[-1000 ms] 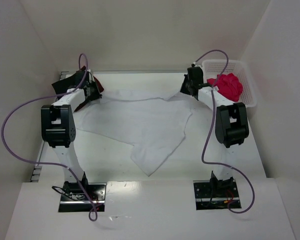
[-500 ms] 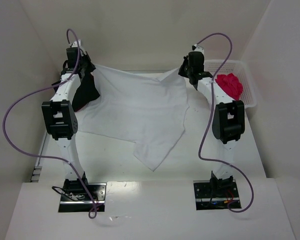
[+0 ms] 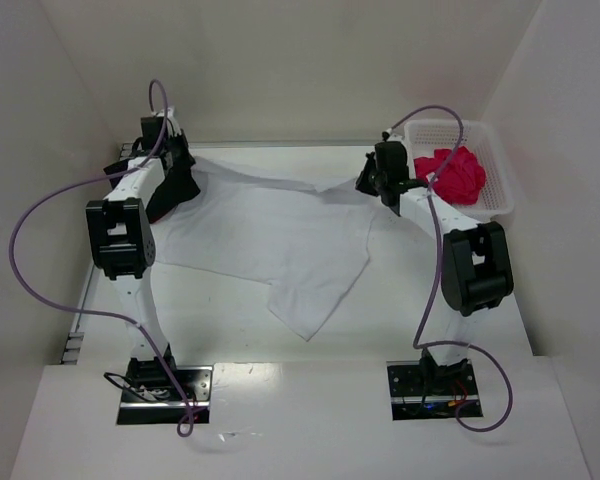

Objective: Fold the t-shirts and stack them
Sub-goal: Fold the flattened tshirt in 1/3 of the way

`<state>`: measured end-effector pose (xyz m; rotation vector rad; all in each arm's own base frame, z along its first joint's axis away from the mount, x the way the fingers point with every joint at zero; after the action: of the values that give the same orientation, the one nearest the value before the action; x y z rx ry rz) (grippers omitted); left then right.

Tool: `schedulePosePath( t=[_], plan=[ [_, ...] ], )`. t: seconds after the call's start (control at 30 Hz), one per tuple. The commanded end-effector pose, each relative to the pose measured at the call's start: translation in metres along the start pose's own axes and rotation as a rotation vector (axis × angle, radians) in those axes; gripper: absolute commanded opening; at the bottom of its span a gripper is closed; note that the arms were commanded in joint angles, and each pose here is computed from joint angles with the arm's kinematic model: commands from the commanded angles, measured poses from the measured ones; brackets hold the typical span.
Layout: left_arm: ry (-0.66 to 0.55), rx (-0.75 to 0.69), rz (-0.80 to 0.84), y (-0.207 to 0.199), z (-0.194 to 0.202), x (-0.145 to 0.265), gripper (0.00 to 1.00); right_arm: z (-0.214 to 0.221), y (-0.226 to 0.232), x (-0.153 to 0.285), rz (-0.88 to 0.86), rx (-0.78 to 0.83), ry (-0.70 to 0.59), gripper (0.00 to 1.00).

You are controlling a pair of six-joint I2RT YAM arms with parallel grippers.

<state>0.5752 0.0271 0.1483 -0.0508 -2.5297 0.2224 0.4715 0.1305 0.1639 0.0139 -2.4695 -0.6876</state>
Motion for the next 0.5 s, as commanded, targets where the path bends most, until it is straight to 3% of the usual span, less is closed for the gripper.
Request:
schedulePosePath(
  t=[0.0, 0.3, 0.47],
  plan=[
    [-0.034, -0.043, 0.006, -0.001, -0.010, 0.031, 0.00, 0.020, 0.025, 0.021, -0.070, -0.024, 0.001, 0.00],
    [0.002, 0.040, -0.116, 0.028, 0.021, 0.051, 0.00, 0.079, 0.023, 0.050, -0.057, 0.005, 0.140, 0.00],
    [0.022, 0.057, -0.107, 0.026, 0.027, 0.050, 0.00, 0.083, 0.004, 0.058, 0.037, 0.017, 0.147, 0.00]
  ],
)
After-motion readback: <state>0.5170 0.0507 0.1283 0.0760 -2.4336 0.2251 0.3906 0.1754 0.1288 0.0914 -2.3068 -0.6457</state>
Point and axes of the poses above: each gripper's point midway between its finger pads, its own x axis back along the fingers, its own y axis along the line the jaws close on, z = x × y, the point moved 3 cm from there along x, back along the fingers, and after that the axes turned 8 degrees about -x, right-handed, at the moved point
